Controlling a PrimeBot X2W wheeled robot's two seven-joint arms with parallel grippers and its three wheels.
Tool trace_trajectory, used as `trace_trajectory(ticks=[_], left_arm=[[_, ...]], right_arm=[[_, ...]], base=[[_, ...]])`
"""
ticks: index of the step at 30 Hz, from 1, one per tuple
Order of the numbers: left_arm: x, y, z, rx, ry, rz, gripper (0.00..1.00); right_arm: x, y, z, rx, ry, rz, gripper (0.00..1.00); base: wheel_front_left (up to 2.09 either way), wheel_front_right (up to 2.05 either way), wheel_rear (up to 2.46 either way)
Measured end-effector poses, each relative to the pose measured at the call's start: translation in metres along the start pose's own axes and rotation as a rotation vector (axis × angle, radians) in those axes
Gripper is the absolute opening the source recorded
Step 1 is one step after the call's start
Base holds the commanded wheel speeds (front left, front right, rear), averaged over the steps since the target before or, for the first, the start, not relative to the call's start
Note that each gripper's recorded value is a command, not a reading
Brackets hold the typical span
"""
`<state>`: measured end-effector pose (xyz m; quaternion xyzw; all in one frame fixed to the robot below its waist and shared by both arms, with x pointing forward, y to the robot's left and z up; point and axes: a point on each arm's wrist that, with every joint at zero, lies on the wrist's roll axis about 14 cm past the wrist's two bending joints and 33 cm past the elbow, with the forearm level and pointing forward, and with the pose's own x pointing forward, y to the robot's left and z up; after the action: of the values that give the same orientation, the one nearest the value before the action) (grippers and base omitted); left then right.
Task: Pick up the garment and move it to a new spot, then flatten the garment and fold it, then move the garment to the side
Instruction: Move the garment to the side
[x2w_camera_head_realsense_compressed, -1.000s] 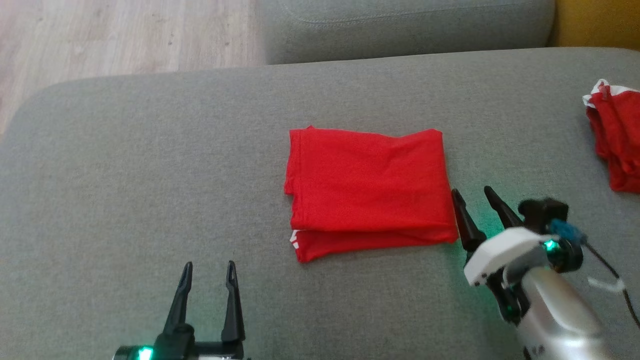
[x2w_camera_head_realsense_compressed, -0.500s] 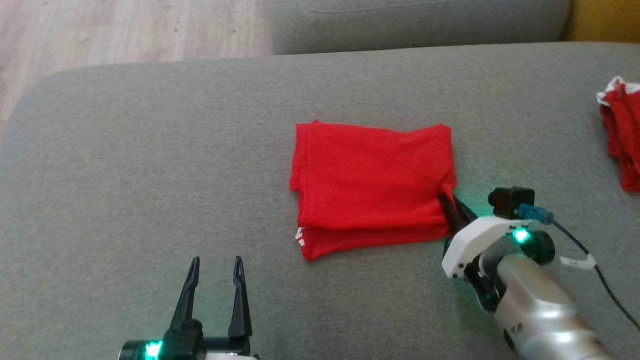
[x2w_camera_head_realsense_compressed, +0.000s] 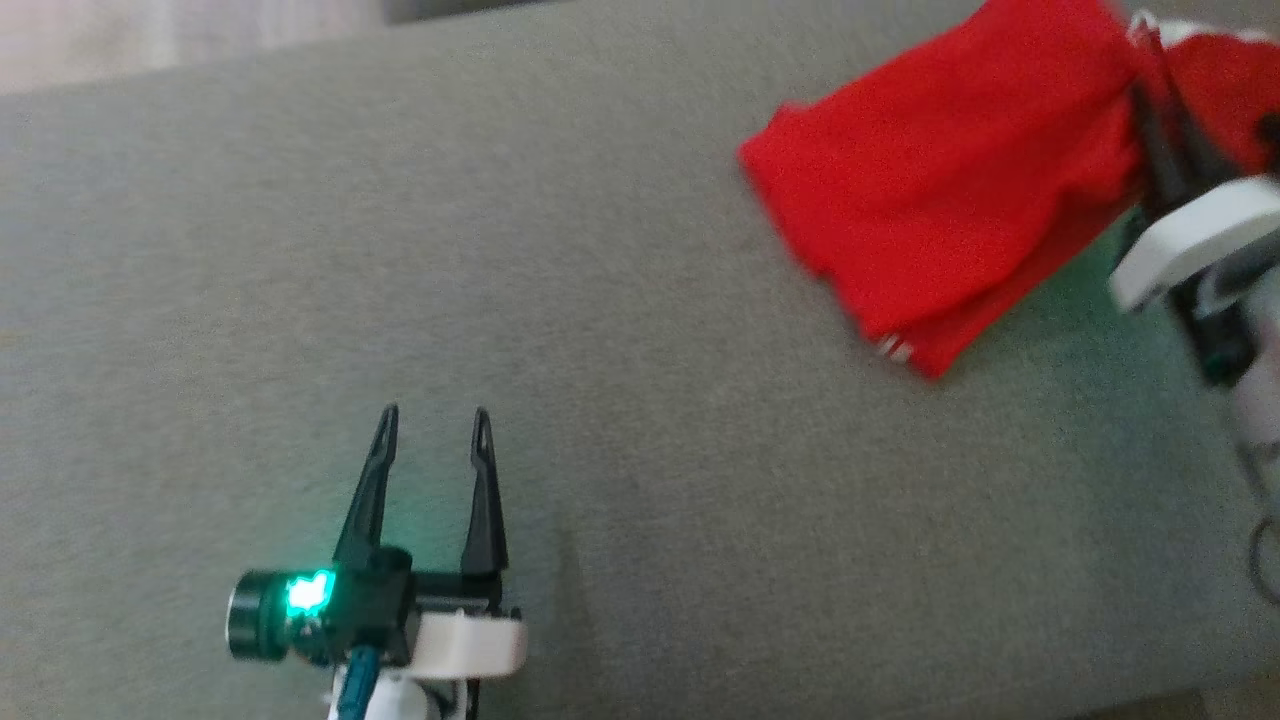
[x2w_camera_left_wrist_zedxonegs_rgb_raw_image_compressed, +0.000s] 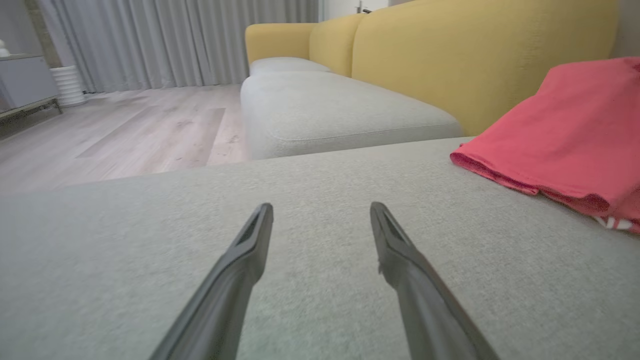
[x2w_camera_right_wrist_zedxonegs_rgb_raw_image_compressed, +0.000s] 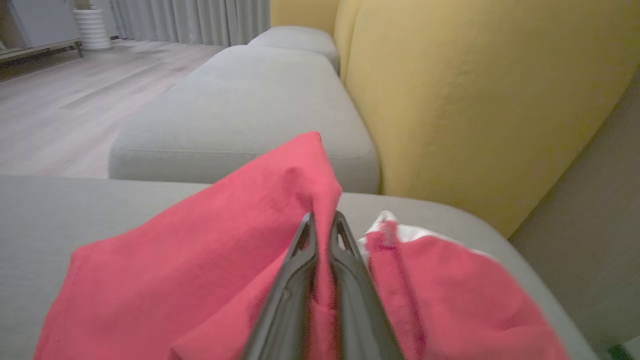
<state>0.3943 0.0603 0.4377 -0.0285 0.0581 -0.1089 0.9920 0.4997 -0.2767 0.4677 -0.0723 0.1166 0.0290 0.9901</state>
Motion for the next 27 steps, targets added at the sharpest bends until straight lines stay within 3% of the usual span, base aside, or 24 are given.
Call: trace_trajectory(ticks=[9, 10, 11, 12, 20, 23, 27], left_arm=[[0.041, -0.032, -0.028, 0.006, 0.043, -0.122, 1.00], [0.043, -0.035, -0.031, 0.002, 0.048, -0.132, 1.00], [0.045, -0.038, -0.033, -0.002, 0.053, -0.142, 1.00], [0.046, -0.040, -0.036, -0.005, 0.059, -0.149, 1.00], [0.048, -0.042, -0.031, -0.002, 0.044, -0.149, 1.00], [0.048, -0.034, -0.013, -0.020, 0.000, -0.111, 1.00], [0.043, -0.022, 0.015, -0.042, -0.067, -0.055, 1.00]], right_arm=[[-0.011, -0.100, 0.009, -0.054, -0.019, -0.214, 0.00], [-0.014, -0.108, 0.007, -0.057, -0.015, -0.235, 0.33], [-0.016, -0.115, 0.005, -0.062, -0.008, -0.254, 0.96], [-0.018, -0.121, 0.005, -0.064, -0.009, -0.273, 1.00], [-0.027, -0.139, 0.029, -0.087, -0.104, -0.363, 1.00], [-0.030, -0.109, 0.007, -0.019, -0.095, -0.334, 1.00], [-0.043, -0.043, -0.034, 0.124, -0.053, -0.243, 1.00]], base=[[0.00, 0.00, 0.00], [0.00, 0.00, 0.00], [0.00, 0.00, 0.00], [0.00, 0.00, 0.00], [0.00, 0.00, 0.00], [0.00, 0.00, 0.00], [0.00, 0.00, 0.00]])
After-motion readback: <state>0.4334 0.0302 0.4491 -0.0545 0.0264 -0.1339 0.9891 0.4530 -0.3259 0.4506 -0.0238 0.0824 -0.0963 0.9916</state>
